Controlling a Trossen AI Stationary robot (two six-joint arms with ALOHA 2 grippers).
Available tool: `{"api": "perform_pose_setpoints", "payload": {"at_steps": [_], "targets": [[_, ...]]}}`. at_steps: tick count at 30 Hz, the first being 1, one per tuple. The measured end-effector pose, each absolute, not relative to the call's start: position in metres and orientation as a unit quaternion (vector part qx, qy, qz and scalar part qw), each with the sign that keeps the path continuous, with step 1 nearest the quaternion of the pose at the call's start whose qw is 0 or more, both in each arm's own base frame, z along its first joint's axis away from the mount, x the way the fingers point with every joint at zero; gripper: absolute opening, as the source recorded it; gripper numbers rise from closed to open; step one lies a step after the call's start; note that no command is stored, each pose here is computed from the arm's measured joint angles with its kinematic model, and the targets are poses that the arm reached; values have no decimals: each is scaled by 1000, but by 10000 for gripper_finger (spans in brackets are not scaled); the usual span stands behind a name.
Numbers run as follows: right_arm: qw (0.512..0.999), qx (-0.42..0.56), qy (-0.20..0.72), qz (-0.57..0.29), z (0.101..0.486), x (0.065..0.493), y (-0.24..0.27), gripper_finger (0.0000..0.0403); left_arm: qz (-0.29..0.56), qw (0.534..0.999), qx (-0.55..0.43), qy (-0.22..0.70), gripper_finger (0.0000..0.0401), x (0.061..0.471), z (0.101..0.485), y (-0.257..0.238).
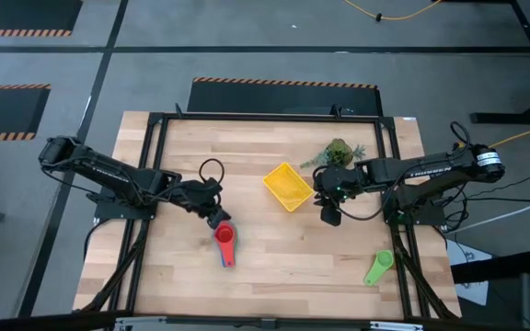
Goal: Nest measuring cups in basket
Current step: Stack the green measuring cup on top of the red measuring cup
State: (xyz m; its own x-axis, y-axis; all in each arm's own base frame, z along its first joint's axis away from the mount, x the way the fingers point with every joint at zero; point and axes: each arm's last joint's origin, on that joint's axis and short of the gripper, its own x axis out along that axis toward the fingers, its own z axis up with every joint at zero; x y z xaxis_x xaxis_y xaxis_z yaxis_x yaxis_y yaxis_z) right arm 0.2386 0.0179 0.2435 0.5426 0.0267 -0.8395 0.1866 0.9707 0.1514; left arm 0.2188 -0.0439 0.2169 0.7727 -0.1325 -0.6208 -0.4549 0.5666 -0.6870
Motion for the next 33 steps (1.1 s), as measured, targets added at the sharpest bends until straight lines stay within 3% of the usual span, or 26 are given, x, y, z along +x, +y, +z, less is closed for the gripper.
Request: {"api": "perform_pose_setpoints", "payload": {"at_steps": [6,11,21,33], "targets": [[871,114,477,-42,243,239,18,99,139,850,-417,291,89,220,217,-40],[862,164,479,29,249,235,23,99,152,862,-392,282,89,220,218,-39],[845,239,471,85,267,215,56,99,150,866,-385,283,89,220,218,-39],[808,261,513,129,268,194,102,99,149,865,-385,284,89,220,218,-39]]}}
